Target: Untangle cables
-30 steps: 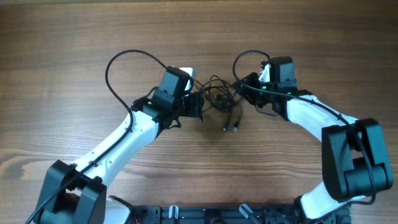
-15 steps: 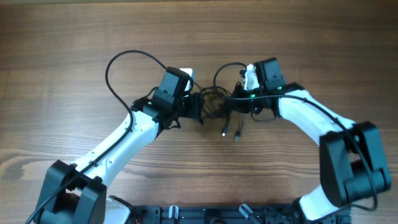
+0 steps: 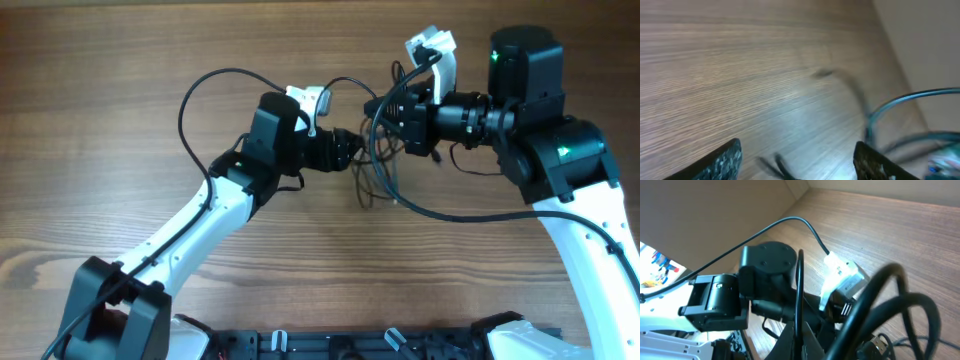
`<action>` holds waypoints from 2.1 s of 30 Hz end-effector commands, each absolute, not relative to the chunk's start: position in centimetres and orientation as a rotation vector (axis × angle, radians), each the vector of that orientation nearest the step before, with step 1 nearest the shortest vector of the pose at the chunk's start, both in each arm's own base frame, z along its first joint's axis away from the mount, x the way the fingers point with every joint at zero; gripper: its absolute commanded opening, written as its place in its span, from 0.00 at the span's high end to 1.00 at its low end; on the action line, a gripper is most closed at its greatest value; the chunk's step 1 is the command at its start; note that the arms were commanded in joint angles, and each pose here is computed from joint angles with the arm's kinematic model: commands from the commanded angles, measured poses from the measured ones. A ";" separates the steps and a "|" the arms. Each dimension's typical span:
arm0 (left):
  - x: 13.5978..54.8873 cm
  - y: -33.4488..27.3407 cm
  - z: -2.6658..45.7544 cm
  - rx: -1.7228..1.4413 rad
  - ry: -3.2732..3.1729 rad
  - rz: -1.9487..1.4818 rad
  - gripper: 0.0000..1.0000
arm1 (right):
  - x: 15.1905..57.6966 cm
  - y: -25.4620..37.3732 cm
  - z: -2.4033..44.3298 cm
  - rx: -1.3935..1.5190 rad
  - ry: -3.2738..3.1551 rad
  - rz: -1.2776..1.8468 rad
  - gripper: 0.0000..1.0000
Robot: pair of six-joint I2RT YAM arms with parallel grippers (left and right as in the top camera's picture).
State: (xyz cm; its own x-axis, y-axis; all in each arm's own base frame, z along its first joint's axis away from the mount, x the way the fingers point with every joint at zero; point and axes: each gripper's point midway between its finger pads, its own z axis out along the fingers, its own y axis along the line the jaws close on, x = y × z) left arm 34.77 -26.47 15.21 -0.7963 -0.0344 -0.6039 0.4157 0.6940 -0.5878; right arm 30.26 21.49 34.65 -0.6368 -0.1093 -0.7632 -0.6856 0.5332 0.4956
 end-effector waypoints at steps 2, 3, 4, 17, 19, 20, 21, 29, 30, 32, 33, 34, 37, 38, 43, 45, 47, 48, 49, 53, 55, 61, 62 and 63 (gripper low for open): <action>31.8 -29.2 19.9 0.509 2.147 -1.438 0.19 | 30.7 21.3 34.6 -0.625 2.086 1.058 0.96; 31.4 -29.2 20.3 0.531 2.130 -1.476 0.18 | 30.7 21.3 34.7 -0.625 2.086 1.059 0.96; 31.3 -29.1 20.5 0.539 2.127 -1.496 0.18 | 30.6 21.4 34.7 -0.626 2.086 1.061 0.96; 37.9 -25.3 18.0 0.171 2.177 -1.040 0.21 | 24.3 24.3 40.8 -0.987 1.709 1.542 0.96; 38.4 -25.2 18.8 0.155 2.141 -1.036 0.21 | 24.3 24.3 40.8 -0.977 1.720 1.557 0.96; 38.8 -25.2 19.3 0.155 2.112 -1.035 0.24 | 24.0 24.3 41.0 -0.989 1.710 1.574 0.96; 39.3 -24.8 19.6 0.140 2.093 -1.025 0.28 | 23.8 24.3 41.1 -0.999 1.700 1.588 0.96; 41.8 -14.4 15.3 -0.210 2.261 -0.849 0.96 | 26.4 24.0 41.6 -0.930 1.688 1.450 0.96; 41.7 -12.6 14.5 -0.270 2.289 -0.822 0.96 | 28.2 23.4 41.1 -0.842 1.740 1.357 0.96; 41.7 -8.3 13.3 -0.414 2.324 -0.771 0.96 | 32.3 20.8 39.4 -0.626 1.865 1.151 0.96; 41.5 -6.6 13.0 -0.469 2.331 -0.768 0.96 | 34.3 18.8 38.0 -0.473 1.954 1.034 0.96; 41.3 -5.5 12.9 -0.491 2.332 -0.780 0.96 | 36.0 16.3 36.4 -0.316 2.040 0.897 0.96; 41.0 -3.8 13.3 -0.486 2.317 -0.851 0.96 | 37.7 5.4 30.2 0.234 2.277 0.308 0.96; 40.8 -3.4 13.6 -0.495 2.308 -0.878 0.96 | 36.9 2.7 29.1 0.320 2.312 0.142 0.96; 40.2 -2.9 13.3 -0.531 2.329 -0.899 0.96 | 34.1 -3.2 27.1 0.448 2.388 -0.296 0.91; 40.0 -2.9 13.2 -0.492 2.338 -0.882 0.96 | 33.6 -3.8 26.4 0.455 2.420 -0.356 0.91; 39.9 -2.4 13.5 -0.489 2.329 -0.864 0.96 | 33.3 -4.4 25.9 0.467 2.438 -0.412 0.91; 39.8 -1.5 14.0 -0.505 2.311 -0.848 0.96 | 33.3 -4.7 25.5 0.473 2.453 -0.428 0.91; 39.8 -0.3 14.8 -0.525 2.279 -0.828 0.96 | 33.2 -5.2 24.9 0.493 2.471 -0.443 0.91; 38.7 6.7 18.8 -0.651 2.113 -0.694 0.96 | 32.6 -8.0 23.8 0.637 2.497 -0.451 0.93; 37.5 10.6 20.1 -0.742 2.039 -0.602 0.96 | 32.4 -9.0 23.5 0.691 2.501 -0.415 0.93; 34.9 16.9 20.3 -0.914 1.950 -0.472 0.96 | 31.8 -10.7 23.0 0.778 2.515 -0.326 0.93; 34.5 17.9 20.1 -0.945 1.940 -0.437 0.96 | 31.8 -10.7 23.0 0.762 2.521 -0.332 0.92; 33.9 19.3 19.7 -1.019 1.921 -0.381 0.96 | 31.8 -10.7 23.0 0.763 2.524 -0.332 0.91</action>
